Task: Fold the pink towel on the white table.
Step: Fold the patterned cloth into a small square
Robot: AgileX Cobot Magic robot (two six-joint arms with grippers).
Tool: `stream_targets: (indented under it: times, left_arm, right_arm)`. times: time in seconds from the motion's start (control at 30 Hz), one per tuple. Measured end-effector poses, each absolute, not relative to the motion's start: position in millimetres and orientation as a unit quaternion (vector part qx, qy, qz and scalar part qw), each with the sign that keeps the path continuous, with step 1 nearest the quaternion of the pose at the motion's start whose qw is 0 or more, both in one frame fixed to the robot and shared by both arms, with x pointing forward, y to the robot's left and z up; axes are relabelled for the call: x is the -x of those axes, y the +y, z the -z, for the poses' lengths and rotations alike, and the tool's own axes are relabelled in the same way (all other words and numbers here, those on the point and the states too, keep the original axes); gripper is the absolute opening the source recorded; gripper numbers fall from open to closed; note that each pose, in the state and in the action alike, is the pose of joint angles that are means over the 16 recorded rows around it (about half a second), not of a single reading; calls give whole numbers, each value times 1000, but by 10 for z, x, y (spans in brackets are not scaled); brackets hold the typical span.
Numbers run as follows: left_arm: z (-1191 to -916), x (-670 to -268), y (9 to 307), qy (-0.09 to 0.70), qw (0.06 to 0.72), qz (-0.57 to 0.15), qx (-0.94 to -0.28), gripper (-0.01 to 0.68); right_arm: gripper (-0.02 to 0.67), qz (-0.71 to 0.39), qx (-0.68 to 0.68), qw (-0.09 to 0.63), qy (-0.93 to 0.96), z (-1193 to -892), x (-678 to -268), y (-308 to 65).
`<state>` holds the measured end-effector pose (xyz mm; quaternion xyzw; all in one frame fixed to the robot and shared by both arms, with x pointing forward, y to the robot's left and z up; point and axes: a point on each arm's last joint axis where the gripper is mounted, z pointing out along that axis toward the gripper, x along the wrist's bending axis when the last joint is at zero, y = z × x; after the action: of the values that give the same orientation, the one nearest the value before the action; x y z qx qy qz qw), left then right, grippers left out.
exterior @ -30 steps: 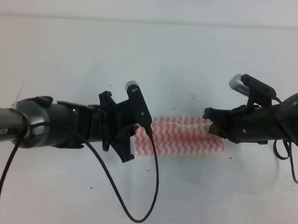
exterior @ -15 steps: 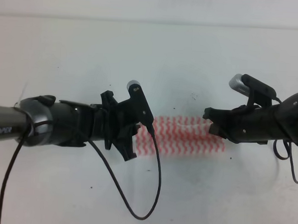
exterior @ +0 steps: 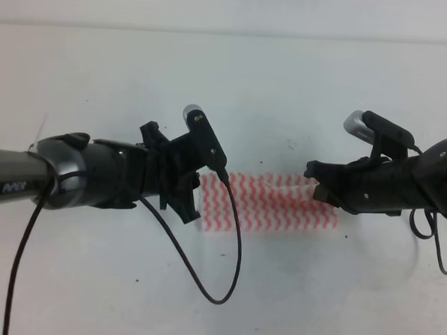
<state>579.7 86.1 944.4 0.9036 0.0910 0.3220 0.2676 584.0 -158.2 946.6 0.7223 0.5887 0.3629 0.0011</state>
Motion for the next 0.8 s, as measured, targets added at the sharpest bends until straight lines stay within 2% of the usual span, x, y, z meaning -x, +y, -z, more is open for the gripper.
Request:
stream_targets:
  times: [0.13, 0.57, 0.8]
  left_arm:
    - [-9464, -5790, 845, 93, 279, -317, -902, 128]
    - [-9465, -5591, 563, 19, 424, -207, -881, 128]
    - [-9278, -5576, 528, 7, 425, -178, -887, 127]
  right_arm:
    - [-16, -363, -723, 1, 589, -9462, -5841, -1582]
    - [-16, -364, -725, -1, 585, -9464, -5841, -1580]
    - [-16, -365, -727, -3, 581, -9466, -5843, -1579]
